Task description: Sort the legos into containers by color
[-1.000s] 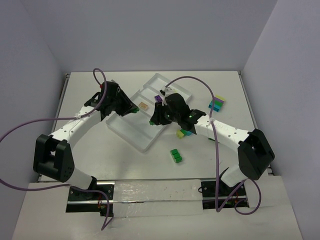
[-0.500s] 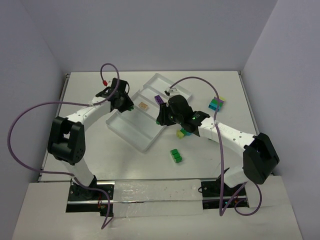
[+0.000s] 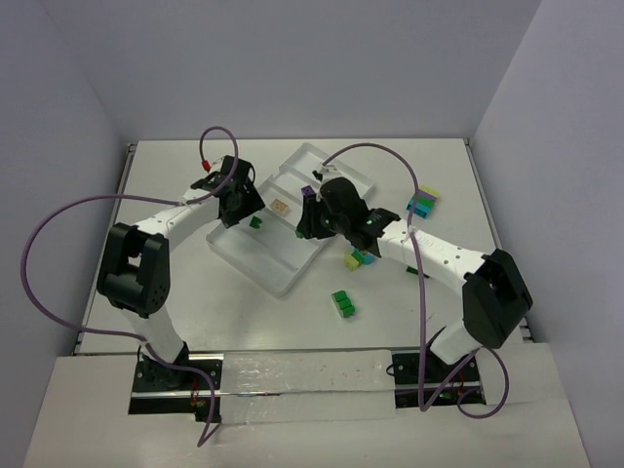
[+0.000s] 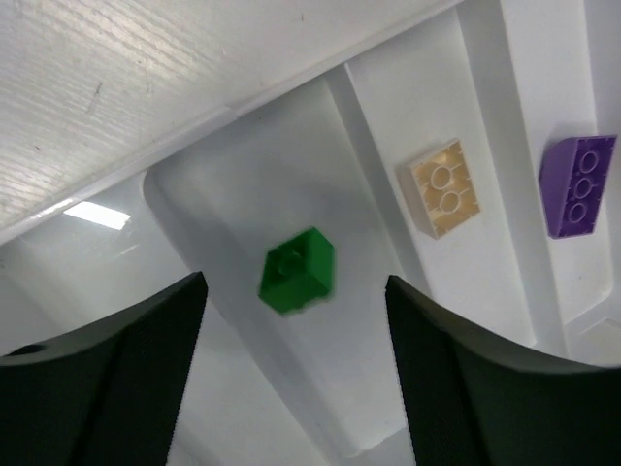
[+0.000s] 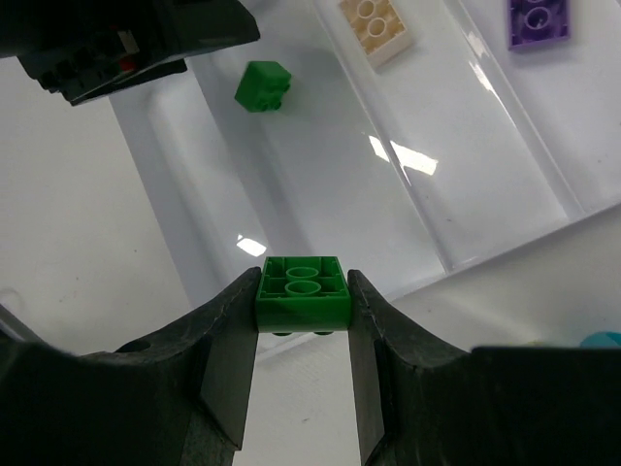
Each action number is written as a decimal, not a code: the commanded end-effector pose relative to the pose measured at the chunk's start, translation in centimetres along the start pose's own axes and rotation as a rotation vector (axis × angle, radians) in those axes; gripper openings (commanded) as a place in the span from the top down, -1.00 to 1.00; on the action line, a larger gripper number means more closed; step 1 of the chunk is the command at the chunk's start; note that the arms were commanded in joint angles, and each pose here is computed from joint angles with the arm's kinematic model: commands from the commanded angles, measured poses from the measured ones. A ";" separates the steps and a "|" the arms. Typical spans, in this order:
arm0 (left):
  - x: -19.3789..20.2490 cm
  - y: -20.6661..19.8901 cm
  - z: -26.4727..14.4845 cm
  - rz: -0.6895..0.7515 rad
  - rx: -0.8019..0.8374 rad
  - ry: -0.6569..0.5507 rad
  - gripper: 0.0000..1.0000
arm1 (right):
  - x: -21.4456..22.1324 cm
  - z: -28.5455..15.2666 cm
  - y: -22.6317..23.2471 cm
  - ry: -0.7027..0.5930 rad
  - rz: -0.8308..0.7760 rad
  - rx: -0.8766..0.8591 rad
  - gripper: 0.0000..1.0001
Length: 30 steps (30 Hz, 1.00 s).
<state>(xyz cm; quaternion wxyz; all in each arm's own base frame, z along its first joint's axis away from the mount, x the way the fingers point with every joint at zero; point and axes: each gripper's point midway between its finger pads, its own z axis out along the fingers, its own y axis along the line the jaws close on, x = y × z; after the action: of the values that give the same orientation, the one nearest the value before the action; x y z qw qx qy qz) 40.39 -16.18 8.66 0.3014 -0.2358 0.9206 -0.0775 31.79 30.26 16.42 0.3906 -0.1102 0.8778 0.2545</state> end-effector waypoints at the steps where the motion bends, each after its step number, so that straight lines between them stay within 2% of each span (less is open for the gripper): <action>1: -1.9 -1.6 -1.9 0.012 0.038 -0.049 -0.83 | -2.7 1.1 2.0 -0.043 0.014 -0.063 0.90; 4: -3.0 -2.0 -3.4 0.012 0.056 -0.079 -0.92 | -2.8 2.1 2.6 -0.034 0.021 -0.083 0.90; 9: -5.1 -2.0 -7.3 0.012 0.078 -0.142 -0.93 | -2.9 4.2 3.1 -0.009 0.033 -0.093 0.89; 14: -6.7 0.4 -11.7 0.000 0.040 -0.223 -0.93 | -2.7 6.8 3.2 0.021 0.038 -0.082 0.74; 16: -7.1 1.2 -14.4 -0.022 0.077 -0.260 -0.93 | -2.3 8.1 2.9 0.043 0.041 -0.063 0.41; 17: -6.8 1.5 -14.2 -0.021 0.071 -0.251 -0.93 | -2.6 8.0 3.1 0.039 0.041 -0.065 0.40; 18: -6.5 2.1 -14.8 -0.029 0.074 -0.255 -0.93 | -2.6 8.4 3.1 0.046 0.040 -0.063 0.05; 19: -6.2 2.7 -15.3 -0.032 0.068 -0.255 -0.93 | -2.6 8.6 3.0 0.053 0.039 -0.058 -0.18; 22: -5.8 4.3 -16.2 -0.035 0.030 -0.253 -0.93 | -2.7 8.5 2.9 0.051 0.038 -0.047 -0.54; 25: -6.1 5.0 -17.1 -0.043 0.024 -0.276 -0.93 | -3.5 7.5 2.7 0.027 0.030 -0.030 -0.61; 30: -6.2 4.5 -18.0 -0.042 0.098 -0.306 -0.93 | -5.3 4.4 1.3 -0.038 0.018 0.041 -0.56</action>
<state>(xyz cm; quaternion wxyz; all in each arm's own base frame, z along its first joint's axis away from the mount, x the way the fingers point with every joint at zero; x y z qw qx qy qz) 32.83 -9.68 24.31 0.4303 -0.2559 0.8615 -0.0842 36.74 35.81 12.12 0.3382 -0.1082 0.9004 0.2515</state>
